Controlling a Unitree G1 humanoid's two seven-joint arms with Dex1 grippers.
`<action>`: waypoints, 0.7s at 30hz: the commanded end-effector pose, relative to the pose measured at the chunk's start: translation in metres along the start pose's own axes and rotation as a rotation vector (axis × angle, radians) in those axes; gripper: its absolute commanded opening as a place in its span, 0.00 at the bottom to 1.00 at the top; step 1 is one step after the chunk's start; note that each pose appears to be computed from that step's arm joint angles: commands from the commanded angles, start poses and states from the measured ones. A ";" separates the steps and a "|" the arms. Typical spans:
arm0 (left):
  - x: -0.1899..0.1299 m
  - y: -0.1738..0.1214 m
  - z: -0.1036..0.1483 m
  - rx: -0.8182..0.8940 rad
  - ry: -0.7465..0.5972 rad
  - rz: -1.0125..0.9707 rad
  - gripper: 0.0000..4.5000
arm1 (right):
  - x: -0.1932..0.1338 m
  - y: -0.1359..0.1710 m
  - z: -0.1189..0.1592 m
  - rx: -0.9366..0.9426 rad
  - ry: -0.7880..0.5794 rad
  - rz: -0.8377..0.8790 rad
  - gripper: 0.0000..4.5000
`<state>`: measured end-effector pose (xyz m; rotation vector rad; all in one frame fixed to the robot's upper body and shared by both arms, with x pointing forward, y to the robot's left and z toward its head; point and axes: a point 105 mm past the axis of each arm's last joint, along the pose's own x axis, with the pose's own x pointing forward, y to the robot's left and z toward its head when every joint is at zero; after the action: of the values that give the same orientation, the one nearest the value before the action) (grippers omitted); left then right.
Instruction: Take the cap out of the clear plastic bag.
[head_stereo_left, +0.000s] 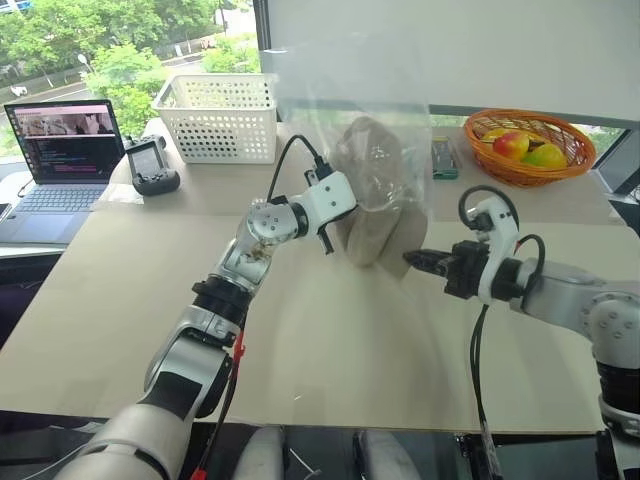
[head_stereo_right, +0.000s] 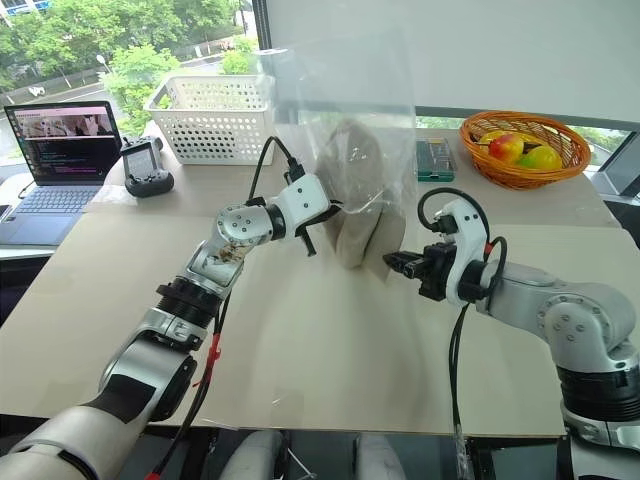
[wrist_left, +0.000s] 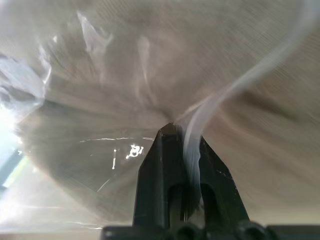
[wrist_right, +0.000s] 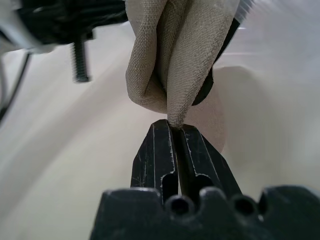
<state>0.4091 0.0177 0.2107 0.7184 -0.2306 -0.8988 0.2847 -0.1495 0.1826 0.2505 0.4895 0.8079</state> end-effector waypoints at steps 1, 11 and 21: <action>-0.004 0.020 0.012 0.032 -0.014 0.069 0.00 | -0.019 0.019 -0.001 0.105 0.010 0.110 0.01; -0.006 0.024 0.009 0.031 -0.002 0.101 0.00 | -0.028 -0.012 0.012 0.409 -0.213 -0.014 0.01; -0.034 0.076 -0.026 0.076 0.143 0.289 0.00 | -0.099 0.046 0.024 0.024 -0.149 0.114 0.01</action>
<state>0.4471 0.0835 0.2251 0.7834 -0.1736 -0.6076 0.2281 -0.2030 0.2351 0.4187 0.4009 0.7647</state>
